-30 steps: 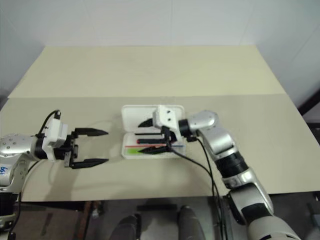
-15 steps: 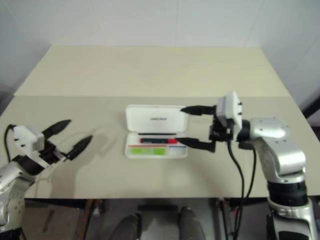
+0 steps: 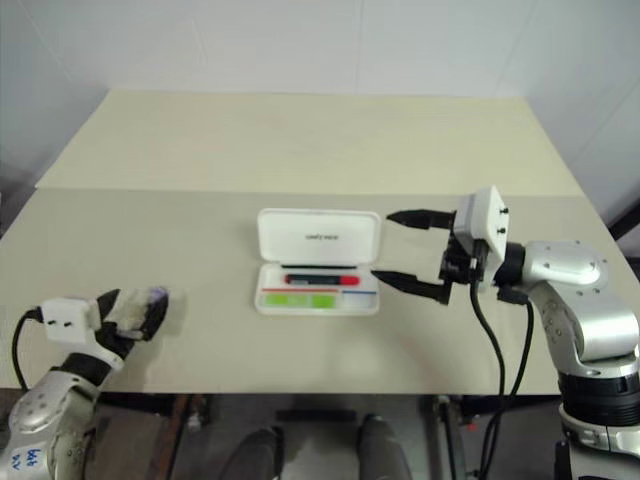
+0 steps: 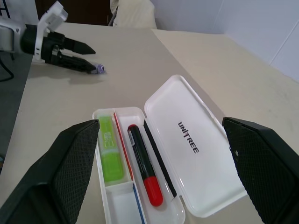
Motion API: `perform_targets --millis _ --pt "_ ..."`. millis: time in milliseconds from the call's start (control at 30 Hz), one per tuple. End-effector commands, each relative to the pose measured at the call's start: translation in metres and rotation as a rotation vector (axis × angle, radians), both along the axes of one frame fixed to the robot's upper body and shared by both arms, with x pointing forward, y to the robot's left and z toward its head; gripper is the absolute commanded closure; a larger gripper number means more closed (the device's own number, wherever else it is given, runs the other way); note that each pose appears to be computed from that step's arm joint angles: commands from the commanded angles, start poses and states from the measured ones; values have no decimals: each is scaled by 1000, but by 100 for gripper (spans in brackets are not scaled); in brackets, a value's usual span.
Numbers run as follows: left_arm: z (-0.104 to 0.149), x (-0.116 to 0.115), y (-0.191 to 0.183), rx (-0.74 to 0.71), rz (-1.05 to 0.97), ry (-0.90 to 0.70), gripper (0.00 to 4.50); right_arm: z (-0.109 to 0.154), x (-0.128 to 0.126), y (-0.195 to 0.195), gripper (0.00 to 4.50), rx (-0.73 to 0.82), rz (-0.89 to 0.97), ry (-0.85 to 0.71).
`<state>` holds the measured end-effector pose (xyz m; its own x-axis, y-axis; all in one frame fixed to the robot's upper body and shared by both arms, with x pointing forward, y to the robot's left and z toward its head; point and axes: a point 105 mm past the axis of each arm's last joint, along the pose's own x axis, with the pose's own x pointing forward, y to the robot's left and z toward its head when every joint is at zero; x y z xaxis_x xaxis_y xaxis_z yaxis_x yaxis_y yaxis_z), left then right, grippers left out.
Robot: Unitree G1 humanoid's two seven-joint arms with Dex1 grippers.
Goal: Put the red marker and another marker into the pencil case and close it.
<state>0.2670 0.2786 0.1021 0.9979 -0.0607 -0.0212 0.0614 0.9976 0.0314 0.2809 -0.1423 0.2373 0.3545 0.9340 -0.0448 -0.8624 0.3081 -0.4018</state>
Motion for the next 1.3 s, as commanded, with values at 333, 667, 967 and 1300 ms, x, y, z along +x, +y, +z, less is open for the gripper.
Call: perform_targets --millis 333,667,967,1300 --pt "-15 15 -7 -24 34 64 0 7 -14 10 6 -19 68 -29" --pt "-16 21 -7 -29 59 72 302 4 -16 11 0 -17 81 -19" --pt "6 31 -18 -45 45 -19 417 1 -21 10 0 -22 116 -1" --pt "66 31 -80 111 -412 -222 417 -1 -14 -3 0 -38 63 -25"
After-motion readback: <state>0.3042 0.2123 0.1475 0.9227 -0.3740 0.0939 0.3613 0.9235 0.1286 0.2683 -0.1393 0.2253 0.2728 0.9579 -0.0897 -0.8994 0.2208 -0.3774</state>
